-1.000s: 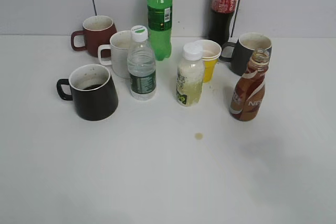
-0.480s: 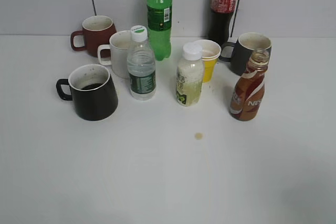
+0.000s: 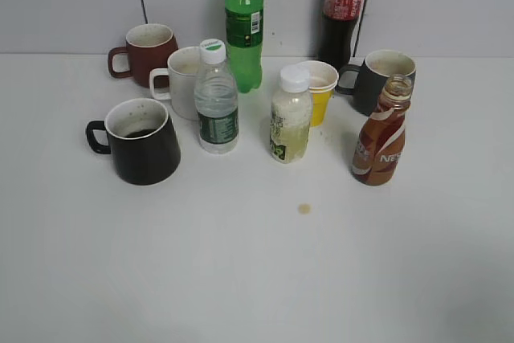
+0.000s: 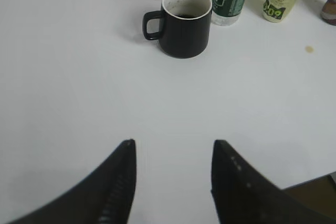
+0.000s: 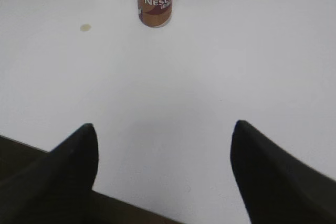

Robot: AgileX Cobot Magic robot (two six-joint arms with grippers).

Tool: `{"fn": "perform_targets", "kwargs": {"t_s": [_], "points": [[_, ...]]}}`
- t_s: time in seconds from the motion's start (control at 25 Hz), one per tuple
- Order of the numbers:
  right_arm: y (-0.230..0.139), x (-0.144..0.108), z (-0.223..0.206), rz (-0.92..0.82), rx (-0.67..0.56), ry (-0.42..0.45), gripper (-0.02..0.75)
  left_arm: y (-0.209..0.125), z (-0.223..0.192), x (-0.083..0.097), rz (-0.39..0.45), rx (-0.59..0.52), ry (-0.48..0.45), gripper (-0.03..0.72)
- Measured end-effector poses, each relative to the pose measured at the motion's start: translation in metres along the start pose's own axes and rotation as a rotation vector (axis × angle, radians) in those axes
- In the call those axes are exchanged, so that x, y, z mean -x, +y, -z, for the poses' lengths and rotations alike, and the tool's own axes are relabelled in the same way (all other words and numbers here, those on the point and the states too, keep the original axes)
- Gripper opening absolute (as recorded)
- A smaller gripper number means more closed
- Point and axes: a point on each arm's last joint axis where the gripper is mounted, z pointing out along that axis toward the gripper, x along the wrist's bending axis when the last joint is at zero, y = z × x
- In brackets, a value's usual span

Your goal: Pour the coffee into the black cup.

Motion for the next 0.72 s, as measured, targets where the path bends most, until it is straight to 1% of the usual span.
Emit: {"fn": "perform_targets", "kwargs": {"t_s": [0.24, 0.48, 0.72], "points": [[0.0013, -0.0006, 0.0000, 0.002, 0.014, 0.006, 0.588, 0.0001, 0.0000, 0.0000, 0.000, 0.001, 0.000, 0.323], [0.0013, -0.0006, 0.0000, 0.002, 0.014, 0.007, 0.588, 0.0002, 0.0000, 0.0000, 0.000, 0.002, 0.000, 0.267], [0.0013, -0.0007, 0.0000, -0.002, 0.014, 0.004, 0.588, -0.0006, 0.0015, -0.0002, 0.008, 0.013, 0.013, 0.243]]}}
